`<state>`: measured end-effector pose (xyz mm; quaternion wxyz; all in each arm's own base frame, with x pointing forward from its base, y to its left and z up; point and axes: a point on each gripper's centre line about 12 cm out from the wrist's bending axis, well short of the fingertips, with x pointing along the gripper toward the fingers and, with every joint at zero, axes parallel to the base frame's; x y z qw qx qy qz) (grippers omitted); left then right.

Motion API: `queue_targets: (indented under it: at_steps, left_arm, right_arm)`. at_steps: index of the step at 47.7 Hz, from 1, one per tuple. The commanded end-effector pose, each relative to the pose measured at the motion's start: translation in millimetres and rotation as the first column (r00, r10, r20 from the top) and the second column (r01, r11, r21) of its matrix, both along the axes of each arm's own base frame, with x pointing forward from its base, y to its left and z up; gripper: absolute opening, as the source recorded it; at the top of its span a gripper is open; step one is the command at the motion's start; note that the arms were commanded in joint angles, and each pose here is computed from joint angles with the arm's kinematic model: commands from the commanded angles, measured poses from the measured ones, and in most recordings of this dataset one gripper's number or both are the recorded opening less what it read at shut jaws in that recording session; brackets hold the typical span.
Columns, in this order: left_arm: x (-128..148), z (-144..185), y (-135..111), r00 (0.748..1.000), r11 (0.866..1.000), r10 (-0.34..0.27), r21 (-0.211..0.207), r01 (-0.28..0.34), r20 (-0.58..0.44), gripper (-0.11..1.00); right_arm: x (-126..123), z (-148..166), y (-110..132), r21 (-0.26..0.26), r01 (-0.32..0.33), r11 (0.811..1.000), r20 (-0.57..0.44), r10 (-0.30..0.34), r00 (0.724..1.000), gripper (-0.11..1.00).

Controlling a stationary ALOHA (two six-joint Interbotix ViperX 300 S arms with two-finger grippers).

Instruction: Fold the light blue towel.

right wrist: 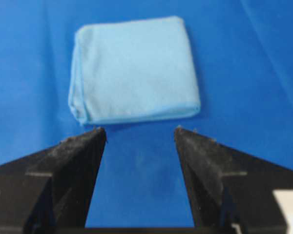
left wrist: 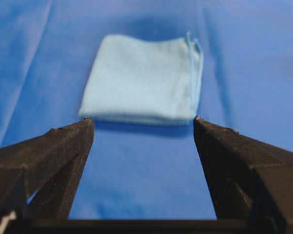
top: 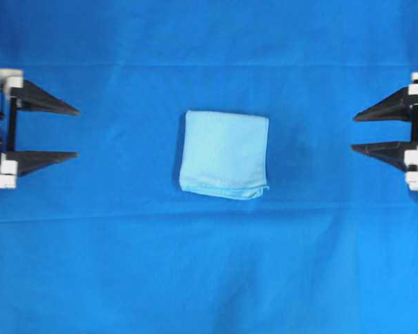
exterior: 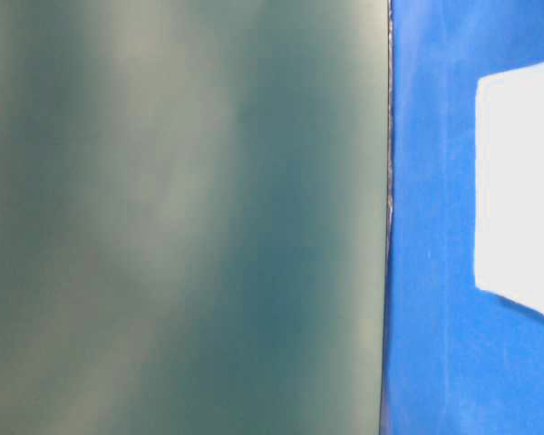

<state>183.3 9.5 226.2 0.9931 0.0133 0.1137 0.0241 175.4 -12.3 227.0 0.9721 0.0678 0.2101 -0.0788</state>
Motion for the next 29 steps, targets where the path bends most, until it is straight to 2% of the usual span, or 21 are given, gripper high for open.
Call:
queue_targets:
  at_steps: [1,7,29]
  left_arm:
    - [-8,-1,2,1.0,1.0,0.017,-0.022,-0.017,0.012,0.79]
    - [-18,-8,1,1.0,0.998,0.025,-0.052,-0.024,0.009,0.79]
    - [-23,-17,5,0.999,0.997,0.05,-0.054,-0.05,-0.002,0.78]
  right_arm:
    - [-6,-6,-3,0.007,0.009,1.0,0.036,-0.009,0.999,0.62]
    - [-14,-22,-7,0.027,0.033,0.999,0.047,-0.034,0.998,0.61]
    - [-13,-29,-8,0.031,0.033,0.999,0.042,-0.035,0.999,0.61]
